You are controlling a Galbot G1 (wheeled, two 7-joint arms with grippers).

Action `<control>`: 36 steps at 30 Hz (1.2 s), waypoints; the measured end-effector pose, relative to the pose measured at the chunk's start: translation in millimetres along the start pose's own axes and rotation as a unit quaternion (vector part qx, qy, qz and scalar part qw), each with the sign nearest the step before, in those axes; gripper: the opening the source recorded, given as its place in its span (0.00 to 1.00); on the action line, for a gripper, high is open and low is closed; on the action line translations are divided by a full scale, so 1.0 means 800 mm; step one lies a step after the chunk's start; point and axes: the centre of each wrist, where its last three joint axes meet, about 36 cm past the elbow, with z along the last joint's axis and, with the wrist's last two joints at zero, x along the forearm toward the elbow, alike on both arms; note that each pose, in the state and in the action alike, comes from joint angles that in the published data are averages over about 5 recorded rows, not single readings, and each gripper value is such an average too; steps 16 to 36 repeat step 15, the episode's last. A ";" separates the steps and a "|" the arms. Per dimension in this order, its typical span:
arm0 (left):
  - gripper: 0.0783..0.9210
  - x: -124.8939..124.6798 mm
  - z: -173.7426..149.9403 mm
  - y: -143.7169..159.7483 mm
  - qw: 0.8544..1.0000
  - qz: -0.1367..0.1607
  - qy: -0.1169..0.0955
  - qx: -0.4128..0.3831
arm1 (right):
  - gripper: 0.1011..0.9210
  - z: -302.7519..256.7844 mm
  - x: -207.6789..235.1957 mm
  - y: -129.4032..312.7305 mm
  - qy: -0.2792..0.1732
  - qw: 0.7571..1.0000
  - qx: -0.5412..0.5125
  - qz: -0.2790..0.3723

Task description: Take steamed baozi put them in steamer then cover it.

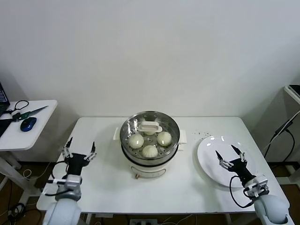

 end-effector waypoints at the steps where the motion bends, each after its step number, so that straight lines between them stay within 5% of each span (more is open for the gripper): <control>1: 0.88 0.002 0.008 0.002 1.000 0.000 0.001 0.019 | 0.88 0.001 0.000 0.001 -0.002 1.000 -0.001 0.000; 13: 0.88 0.021 0.048 0.012 0.990 0.004 -0.015 0.139 | 0.88 0.005 0.006 0.012 -0.021 1.000 -0.009 0.002; 36: 0.88 0.022 0.050 0.013 0.990 0.005 -0.017 0.142 | 0.88 0.006 0.007 0.012 -0.022 1.000 -0.009 0.003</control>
